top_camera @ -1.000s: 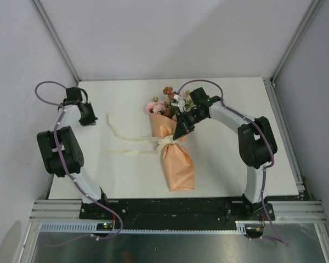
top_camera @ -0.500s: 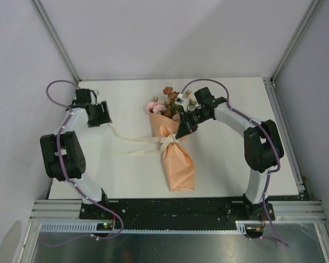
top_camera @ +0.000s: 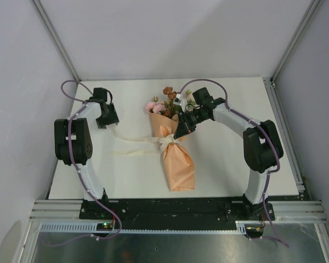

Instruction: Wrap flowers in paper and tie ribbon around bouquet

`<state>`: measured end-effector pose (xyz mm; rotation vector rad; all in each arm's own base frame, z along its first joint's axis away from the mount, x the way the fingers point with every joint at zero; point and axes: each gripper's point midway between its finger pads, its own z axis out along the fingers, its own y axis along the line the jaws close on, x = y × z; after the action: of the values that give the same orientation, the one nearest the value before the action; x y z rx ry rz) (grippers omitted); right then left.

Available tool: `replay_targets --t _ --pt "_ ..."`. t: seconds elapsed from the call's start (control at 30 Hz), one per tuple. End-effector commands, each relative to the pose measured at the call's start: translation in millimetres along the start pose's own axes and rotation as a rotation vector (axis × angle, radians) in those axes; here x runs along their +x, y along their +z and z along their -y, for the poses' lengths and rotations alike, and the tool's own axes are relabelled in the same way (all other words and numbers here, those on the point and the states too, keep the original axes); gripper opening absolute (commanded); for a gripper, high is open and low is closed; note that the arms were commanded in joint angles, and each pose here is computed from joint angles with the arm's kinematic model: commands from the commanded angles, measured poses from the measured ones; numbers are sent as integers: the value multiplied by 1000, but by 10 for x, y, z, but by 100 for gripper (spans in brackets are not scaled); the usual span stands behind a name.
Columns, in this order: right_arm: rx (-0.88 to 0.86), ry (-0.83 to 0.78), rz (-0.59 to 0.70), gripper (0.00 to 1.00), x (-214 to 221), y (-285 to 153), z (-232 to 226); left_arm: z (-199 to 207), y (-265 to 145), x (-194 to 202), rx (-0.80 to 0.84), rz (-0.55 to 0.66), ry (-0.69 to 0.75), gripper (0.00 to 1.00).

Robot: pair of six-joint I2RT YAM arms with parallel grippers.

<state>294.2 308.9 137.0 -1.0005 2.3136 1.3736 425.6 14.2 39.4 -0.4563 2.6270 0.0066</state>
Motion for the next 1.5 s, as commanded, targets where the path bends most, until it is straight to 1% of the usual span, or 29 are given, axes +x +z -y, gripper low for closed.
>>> replay_targets --t 0.0,0.13,0.2,0.27,0.3,0.4,0.43,0.5,0.6,0.7,0.83,0.97,1.17,1.27,1.33,1.37,1.47 --pt "-12 -36 35 0 -136 -38 -100 -236 18 -51 -156 0 -78 62" --pt "-16 -28 37 0 -159 -30 -98 -214 79 -79 -158 -20 -96 59" --pt "-17 -21 37 0 -170 -25 -96 -172 95 -127 -145 -23 -97 55" --pt "-18 -16 36 0 -181 -21 -93 -155 108 -134 -139 -35 -94 48" --pt "-19 -14 35 0 -183 -17 -88 -142 110 -139 -130 -40 -93 41" --pt "-23 -7 31 0 -185 -5 -87 -148 135 -131 -102 -62 -102 15" --pt "-25 -5 29 0 -179 0 -90 -162 141 -134 -98 -67 -107 8" --pt "-25 -6 21 0 -154 8 -93 -179 148 -111 -84 -84 -117 2" --pt "-21 -13 11 0 -123 -3 -94 -269 46 -87 -73 -84 -163 0" --pt "-13 -20 19 0 -126 -49 -95 -450 -104 -59 -97 -60 -202 0" --pt "4 -37 34 0 -138 -124 -72 -712 -197 24 -120 -61 -239 0" --pt "20 -41 54 0 -161 -223 -45 -894 -317 159 -155 -54 -229 0" --pt "31 -40 56 0 -109 -269 -17 -1205 -464 367 -275 -41 -194 0" --pt "34 -40 55 0 -86 -279 -14 -1197 -504 383 -258 -34 -163 0" --pt "35 -42 59 0 -87 -294 -15 -1121 -600 329 -222 11 -116 0" --pt "36 -43 62 0 -93 -303 -17 -1054 -639 301 -205 38 -75 0" --pt "37 -42 72 0 -114 -322 -12 -865 -823 316 -164 120 109 0"
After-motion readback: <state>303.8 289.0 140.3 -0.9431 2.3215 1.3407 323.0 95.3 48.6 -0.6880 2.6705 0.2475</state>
